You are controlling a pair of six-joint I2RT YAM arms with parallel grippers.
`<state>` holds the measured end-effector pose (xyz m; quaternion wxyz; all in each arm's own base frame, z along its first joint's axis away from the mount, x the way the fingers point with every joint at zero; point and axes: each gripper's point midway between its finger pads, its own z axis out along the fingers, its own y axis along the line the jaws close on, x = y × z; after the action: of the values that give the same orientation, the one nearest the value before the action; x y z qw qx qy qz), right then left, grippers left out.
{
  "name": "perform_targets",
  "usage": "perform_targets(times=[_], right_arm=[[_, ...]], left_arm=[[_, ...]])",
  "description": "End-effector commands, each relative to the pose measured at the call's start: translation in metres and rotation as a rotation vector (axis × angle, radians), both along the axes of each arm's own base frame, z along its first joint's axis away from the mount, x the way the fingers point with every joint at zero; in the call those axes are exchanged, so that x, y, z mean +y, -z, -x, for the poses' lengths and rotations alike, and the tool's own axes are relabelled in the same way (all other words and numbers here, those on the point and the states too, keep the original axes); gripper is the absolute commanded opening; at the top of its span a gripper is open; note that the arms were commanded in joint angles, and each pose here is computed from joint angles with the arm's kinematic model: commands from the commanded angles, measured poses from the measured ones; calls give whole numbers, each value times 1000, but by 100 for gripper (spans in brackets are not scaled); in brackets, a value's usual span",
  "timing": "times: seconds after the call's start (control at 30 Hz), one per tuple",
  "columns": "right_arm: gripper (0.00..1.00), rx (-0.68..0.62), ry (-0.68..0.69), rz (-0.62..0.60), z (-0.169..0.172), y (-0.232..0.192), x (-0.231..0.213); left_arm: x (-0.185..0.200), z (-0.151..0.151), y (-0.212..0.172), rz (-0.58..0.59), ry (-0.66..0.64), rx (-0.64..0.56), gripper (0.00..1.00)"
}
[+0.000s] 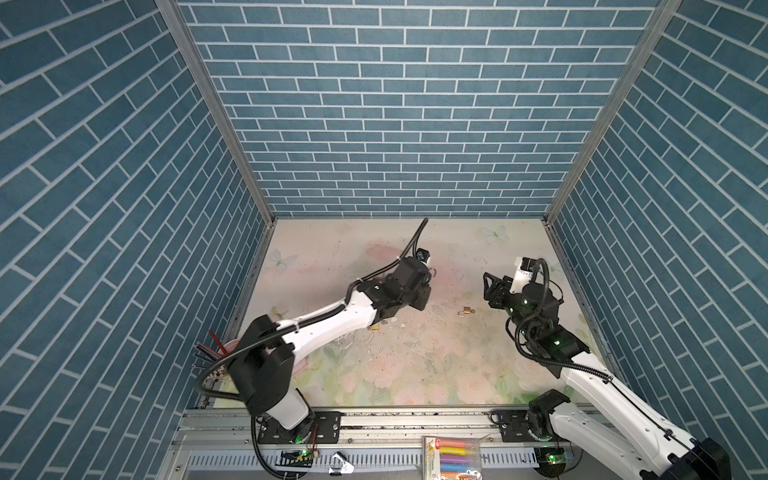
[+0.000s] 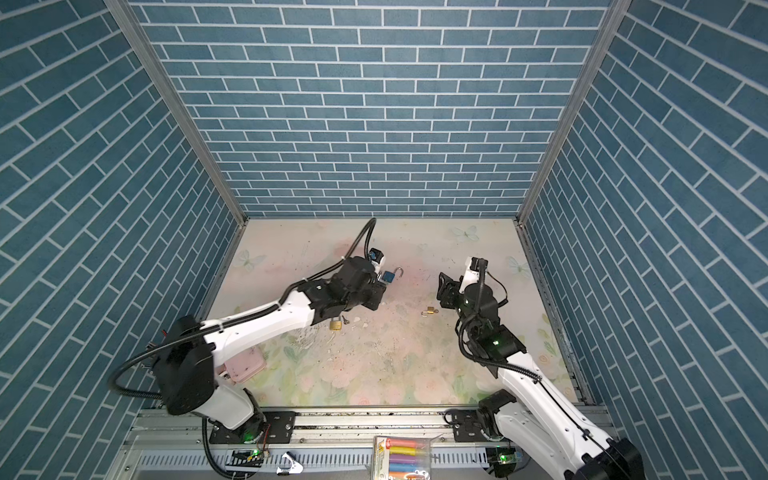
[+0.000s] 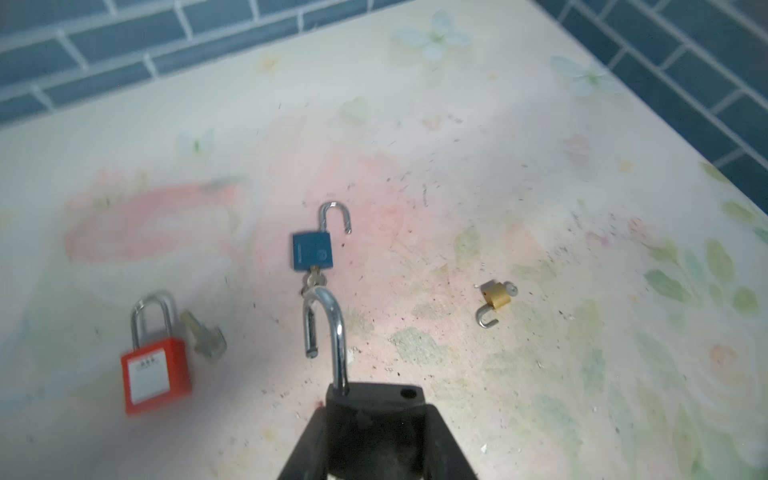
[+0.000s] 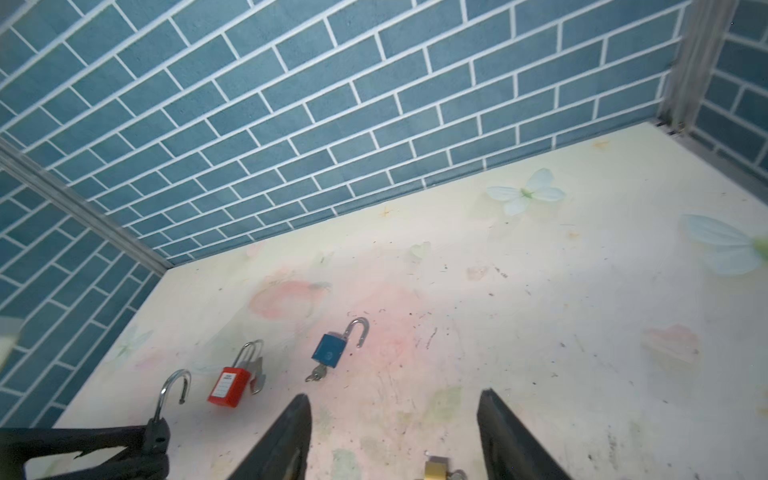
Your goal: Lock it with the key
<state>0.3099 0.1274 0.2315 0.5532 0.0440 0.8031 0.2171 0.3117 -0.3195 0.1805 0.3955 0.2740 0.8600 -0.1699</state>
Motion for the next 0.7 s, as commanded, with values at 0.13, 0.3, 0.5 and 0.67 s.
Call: perform_targets(times=[0.13,0.3,0.5,0.67], right_arm=[[64,123,-356,-46,11,-7,49],[64,141,-578,-45,29,-7,78],[62,235,-731,19,42,15,115],[62,271,-795,73,42,24,142]], left_arm=[[-5,63,-14,-103,641,-491,13],[11,73,-3,-213,696,-659,12],[18,72,-3,-285,702,-729,12],[16,78,1,-300,722,-735,12]])
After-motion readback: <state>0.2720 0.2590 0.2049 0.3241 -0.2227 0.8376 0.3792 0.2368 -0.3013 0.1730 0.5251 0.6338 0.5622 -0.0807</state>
